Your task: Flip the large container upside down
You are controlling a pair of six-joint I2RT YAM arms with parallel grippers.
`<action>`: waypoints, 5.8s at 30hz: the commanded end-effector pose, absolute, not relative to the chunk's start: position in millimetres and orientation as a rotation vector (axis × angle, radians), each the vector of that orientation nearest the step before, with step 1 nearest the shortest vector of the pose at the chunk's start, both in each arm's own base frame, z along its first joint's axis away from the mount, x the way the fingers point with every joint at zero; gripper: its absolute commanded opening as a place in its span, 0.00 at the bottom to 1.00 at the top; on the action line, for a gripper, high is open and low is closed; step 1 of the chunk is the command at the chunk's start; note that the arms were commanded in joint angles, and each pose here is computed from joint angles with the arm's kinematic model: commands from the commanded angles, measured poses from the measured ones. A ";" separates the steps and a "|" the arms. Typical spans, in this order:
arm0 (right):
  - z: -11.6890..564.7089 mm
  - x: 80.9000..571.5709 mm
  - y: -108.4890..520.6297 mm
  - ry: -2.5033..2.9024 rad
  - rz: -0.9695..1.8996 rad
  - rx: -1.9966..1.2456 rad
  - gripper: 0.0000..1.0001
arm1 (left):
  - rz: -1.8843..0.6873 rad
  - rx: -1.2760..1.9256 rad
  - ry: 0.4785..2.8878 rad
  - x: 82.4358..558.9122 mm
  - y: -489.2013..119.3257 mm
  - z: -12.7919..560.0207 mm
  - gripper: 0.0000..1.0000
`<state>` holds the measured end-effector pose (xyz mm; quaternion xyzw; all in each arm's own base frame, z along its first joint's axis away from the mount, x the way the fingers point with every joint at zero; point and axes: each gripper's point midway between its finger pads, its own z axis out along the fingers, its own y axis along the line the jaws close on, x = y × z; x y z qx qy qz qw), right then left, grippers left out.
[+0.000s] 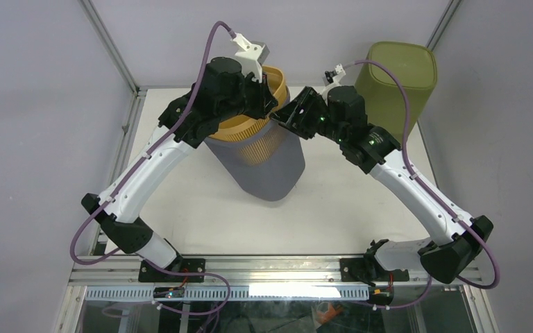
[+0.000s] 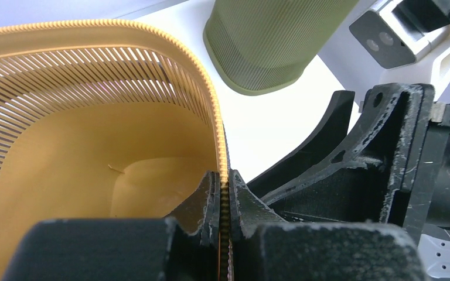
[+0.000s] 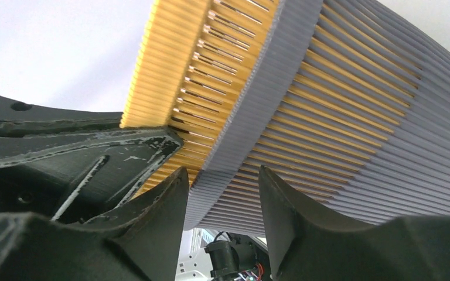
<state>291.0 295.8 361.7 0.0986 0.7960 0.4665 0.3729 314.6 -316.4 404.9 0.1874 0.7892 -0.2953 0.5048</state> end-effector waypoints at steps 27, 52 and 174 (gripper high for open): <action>236.4 292.8 224.2 2.246 0.707 0.604 0.41 | -1.026 0.497 1.196 253.3 -328.4 636.7 0.00; 264.5 317.4 236.7 2.164 0.686 0.554 0.50 | -0.813 0.314 0.937 212.9 -222.8 712.3 0.00; 374.8 274.4 91.8 1.938 0.155 0.083 0.93 | -1.570 -0.555 1.759 486.1 -118.1 287.4 0.00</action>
